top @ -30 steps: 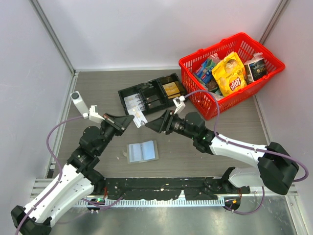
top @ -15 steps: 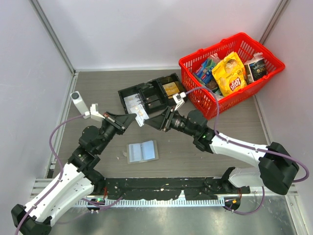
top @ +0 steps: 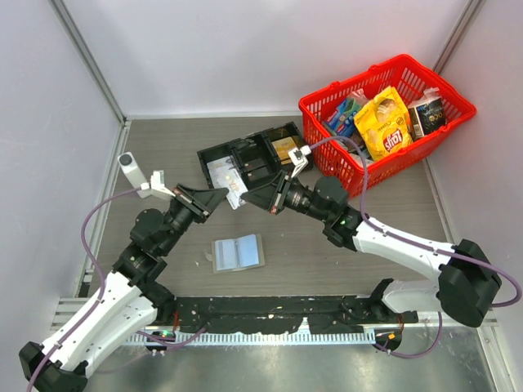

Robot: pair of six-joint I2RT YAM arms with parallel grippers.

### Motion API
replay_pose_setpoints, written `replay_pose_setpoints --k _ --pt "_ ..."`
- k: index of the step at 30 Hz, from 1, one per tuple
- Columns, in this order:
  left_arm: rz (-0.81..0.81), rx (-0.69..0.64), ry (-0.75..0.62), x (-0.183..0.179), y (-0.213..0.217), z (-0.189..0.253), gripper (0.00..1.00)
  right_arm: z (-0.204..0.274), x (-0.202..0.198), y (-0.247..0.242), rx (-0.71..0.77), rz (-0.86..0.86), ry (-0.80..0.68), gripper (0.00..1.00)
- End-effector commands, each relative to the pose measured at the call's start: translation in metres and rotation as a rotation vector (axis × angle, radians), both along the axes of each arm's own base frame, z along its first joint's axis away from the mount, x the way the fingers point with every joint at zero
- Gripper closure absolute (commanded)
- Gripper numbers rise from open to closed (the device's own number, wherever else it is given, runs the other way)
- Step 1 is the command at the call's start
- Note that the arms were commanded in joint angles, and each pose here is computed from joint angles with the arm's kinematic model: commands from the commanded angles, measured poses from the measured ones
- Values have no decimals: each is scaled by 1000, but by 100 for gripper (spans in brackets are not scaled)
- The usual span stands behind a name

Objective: Take the credit cards out of the card holder
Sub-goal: Remove the credit card from the card holder.

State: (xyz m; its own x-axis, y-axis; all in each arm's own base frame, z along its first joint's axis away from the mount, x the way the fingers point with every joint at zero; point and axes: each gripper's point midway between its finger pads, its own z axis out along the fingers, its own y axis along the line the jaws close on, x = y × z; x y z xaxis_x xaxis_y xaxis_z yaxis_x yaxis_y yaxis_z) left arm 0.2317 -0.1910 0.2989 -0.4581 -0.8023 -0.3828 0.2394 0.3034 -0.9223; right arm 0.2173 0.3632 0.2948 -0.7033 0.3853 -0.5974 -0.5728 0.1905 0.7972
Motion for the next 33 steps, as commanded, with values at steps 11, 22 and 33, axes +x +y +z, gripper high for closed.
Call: replay_pose_setpoints --k 11,22,33 --pt "-239 645 -256 -28 -4 31 28 26 5 -34 -418 107 -258 99" --pt "-480 837 -498 -32 -33 71 0 39 -15 -63 -645 277 -544 99" --pt "-756 847 -648 -40 -67 57 26 34 -46 -80 -647 388 -667 99"
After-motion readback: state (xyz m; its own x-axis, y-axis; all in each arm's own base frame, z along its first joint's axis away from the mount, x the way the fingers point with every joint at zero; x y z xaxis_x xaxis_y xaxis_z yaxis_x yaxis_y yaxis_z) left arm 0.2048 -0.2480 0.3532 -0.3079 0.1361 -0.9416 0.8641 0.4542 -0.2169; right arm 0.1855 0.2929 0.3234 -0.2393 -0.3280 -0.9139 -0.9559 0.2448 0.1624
